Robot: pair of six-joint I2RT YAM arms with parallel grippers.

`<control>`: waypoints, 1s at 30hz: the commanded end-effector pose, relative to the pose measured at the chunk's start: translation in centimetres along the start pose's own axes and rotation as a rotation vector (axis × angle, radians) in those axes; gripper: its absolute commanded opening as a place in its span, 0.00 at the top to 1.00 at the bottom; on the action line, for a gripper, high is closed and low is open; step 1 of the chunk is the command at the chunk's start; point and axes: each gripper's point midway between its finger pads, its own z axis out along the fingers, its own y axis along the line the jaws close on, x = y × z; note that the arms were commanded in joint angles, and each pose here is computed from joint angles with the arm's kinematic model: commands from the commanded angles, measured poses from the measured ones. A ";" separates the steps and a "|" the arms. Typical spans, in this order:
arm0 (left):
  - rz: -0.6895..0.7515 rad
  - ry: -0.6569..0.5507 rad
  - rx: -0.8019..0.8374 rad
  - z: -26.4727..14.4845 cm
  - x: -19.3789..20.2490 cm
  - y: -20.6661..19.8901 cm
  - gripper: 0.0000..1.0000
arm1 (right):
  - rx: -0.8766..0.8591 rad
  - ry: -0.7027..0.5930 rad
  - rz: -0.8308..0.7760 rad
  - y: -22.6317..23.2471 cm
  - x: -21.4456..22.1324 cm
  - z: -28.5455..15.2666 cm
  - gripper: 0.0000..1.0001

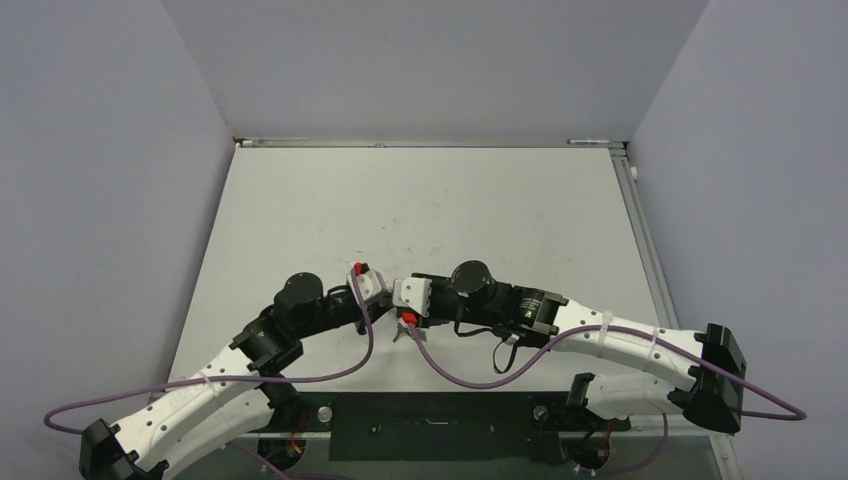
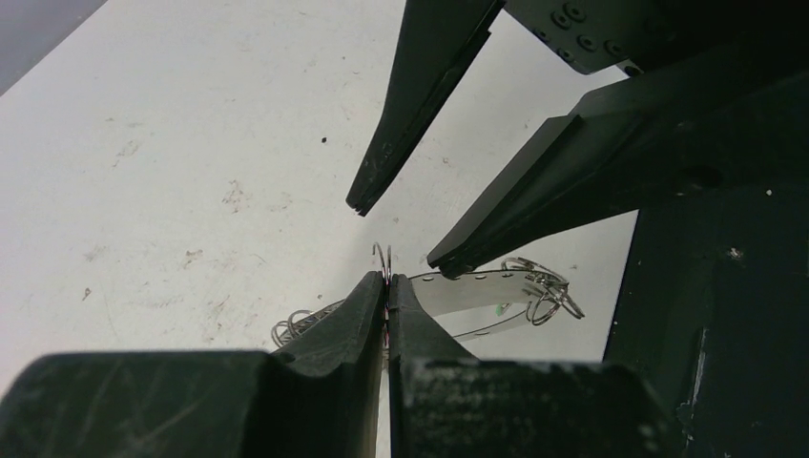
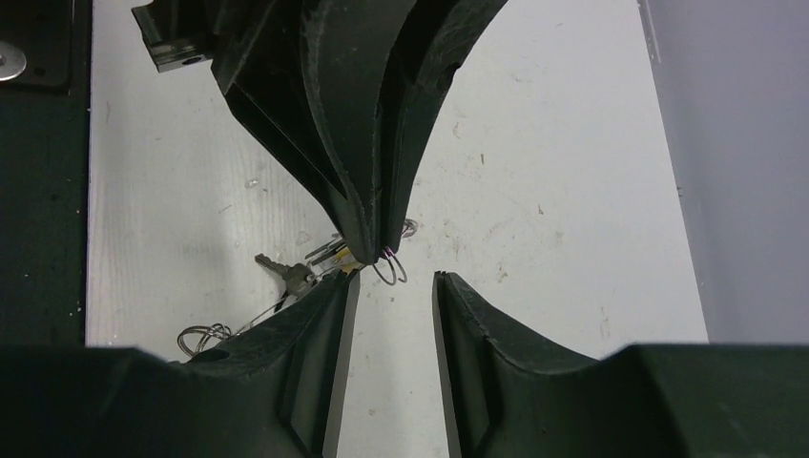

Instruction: Put the keys on the keyring

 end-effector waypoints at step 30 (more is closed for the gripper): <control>0.108 -0.108 0.080 0.0 -3.8 -1.4 1.00 | -0.118 -0.057 0.026 -0.2 -0.2 1.3 0.74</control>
